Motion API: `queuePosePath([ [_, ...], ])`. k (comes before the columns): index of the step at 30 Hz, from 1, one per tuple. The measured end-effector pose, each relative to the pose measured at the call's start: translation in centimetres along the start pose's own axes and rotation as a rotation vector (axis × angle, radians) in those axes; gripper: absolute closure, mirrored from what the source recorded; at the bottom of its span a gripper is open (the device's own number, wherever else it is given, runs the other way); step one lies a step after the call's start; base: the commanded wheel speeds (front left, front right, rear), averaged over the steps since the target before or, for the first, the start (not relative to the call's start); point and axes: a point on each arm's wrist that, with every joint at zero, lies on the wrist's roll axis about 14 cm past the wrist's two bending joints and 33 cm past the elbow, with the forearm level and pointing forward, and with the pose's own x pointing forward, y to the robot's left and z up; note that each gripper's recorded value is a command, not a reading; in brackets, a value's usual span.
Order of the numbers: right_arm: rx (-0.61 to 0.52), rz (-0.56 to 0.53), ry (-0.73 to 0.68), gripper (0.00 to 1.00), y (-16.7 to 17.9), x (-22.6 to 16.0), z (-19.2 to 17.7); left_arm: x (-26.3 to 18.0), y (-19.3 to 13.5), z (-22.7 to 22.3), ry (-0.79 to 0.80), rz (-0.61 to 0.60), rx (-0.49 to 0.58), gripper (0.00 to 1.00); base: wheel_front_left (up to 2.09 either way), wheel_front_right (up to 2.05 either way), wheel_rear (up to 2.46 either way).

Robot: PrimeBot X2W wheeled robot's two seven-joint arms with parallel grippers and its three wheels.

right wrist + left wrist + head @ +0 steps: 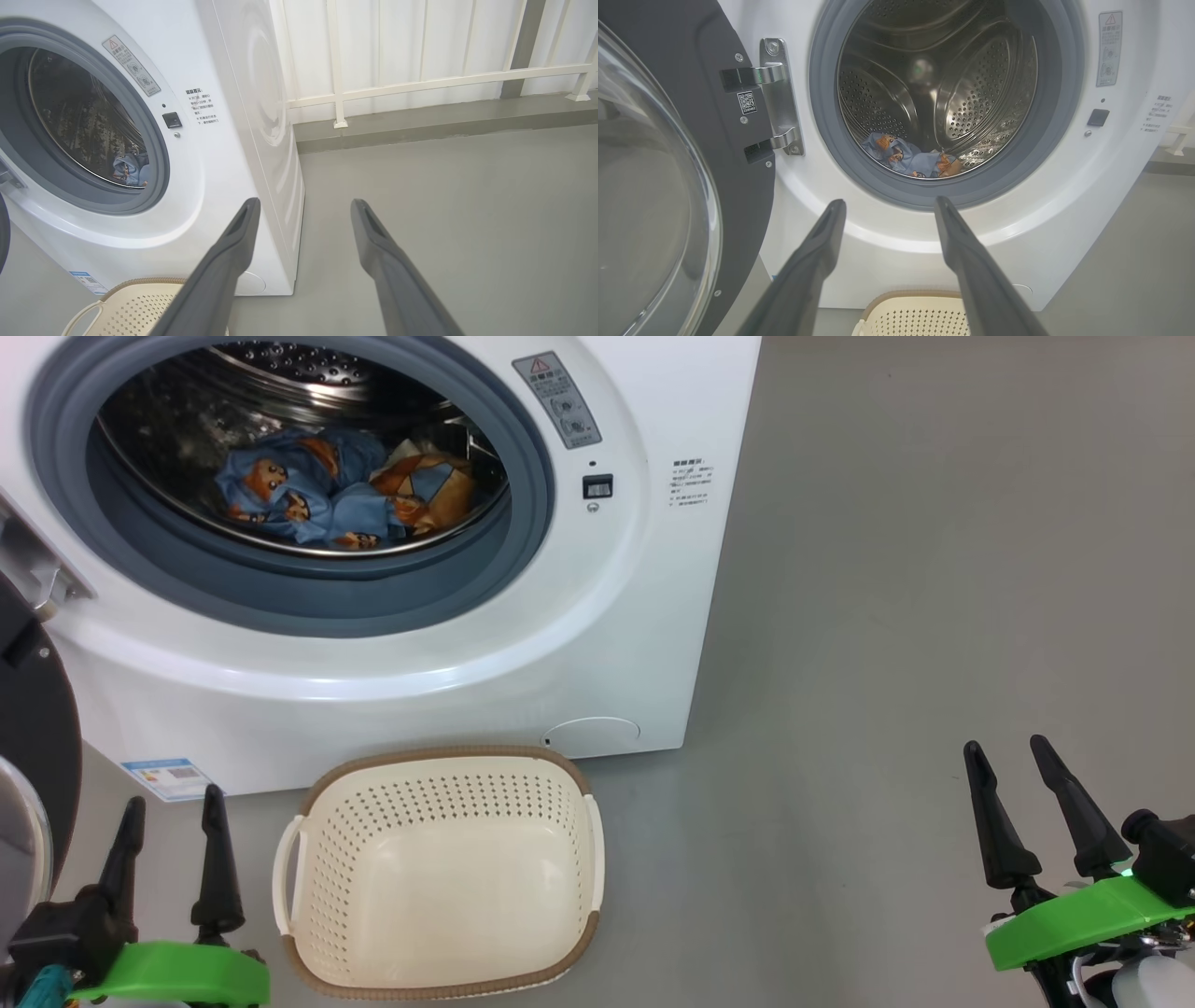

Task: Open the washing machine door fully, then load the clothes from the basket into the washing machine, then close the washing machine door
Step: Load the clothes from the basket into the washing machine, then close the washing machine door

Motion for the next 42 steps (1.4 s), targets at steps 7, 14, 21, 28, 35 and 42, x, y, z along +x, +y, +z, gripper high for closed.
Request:
queuePosePath([
  [7,-0.002,0.003,-0.006,0.00,0.10,-0.01,0.21,-0.17,-0.01,0.21,-0.006,-0.001,0.000,0.00,0.00,0.00,0.00],
  [14,-0.002,0.006,-0.008,0.00,0.18,0.01,0.29,-0.26,0.03,0.25,-0.007,0.000,0.000,0.00,0.00,0.00,0.00],
  [21,-0.002,0.009,-0.007,0.00,0.27,0.09,0.23,-0.32,0.15,0.19,-0.005,0.003,0.000,0.00,-0.16,0.16,0.00],
  [28,-0.002,0.011,-0.004,0.00,0.33,0.17,0.14,-0.47,0.22,0.01,-0.001,0.006,-0.002,0.00,-0.88,0.88,0.00],
  [35,-0.005,0.013,-0.002,0.00,0.30,0.21,0.10,-0.80,0.32,-0.24,0.006,0.008,0.000,0.00,-0.74,0.74,0.00],
  [42,-0.005,0.016,-0.005,0.00,0.42,0.16,0.20,-0.91,0.20,0.06,-0.002,0.004,0.001,0.00,-0.03,0.03,0.00],
])
